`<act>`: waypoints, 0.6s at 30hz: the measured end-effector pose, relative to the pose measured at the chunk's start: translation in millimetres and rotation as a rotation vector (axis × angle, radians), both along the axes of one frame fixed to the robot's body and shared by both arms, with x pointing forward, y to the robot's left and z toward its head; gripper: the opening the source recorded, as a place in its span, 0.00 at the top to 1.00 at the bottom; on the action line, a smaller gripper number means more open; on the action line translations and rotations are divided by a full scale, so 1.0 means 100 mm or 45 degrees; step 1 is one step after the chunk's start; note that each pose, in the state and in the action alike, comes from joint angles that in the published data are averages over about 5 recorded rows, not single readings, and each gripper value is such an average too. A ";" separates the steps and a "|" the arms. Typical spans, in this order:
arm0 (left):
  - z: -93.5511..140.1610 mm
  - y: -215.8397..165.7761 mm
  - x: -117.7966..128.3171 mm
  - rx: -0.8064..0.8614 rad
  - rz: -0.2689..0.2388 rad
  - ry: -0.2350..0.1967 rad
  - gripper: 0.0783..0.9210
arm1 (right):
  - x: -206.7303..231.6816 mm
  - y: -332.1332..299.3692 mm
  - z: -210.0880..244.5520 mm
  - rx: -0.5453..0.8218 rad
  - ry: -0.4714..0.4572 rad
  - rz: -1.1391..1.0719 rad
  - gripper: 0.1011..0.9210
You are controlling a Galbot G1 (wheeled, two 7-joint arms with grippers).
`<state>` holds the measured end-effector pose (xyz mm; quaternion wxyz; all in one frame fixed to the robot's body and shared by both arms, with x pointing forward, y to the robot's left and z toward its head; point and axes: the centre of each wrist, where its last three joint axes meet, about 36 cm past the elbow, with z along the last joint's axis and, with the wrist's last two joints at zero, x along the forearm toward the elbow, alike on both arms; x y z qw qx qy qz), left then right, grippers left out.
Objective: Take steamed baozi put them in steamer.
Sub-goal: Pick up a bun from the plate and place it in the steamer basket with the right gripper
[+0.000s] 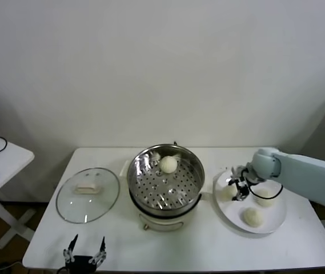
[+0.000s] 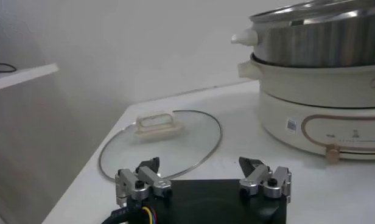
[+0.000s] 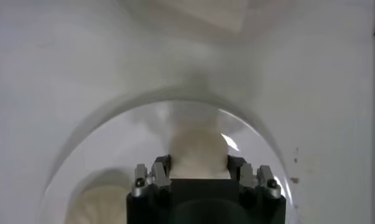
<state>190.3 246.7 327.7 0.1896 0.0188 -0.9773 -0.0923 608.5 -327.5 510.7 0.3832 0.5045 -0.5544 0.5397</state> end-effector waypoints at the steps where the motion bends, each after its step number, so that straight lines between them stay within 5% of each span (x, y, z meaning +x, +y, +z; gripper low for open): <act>1: 0.00 -0.01 0.00 -0.001 -0.003 0.001 0.12 | 0.01 0.02 0.12 0.005 -0.004 0.015 0.37; 12: 0.01 -0.01 0.00 0.004 -0.017 -0.002 0.12 | 0.09 0.44 1.92 0.107 -0.071 0.127 0.37; 18: 0.02 0.00 0.01 0.003 -0.021 -0.007 0.12 | -0.05 0.90 2.53 0.195 -0.082 0.194 0.37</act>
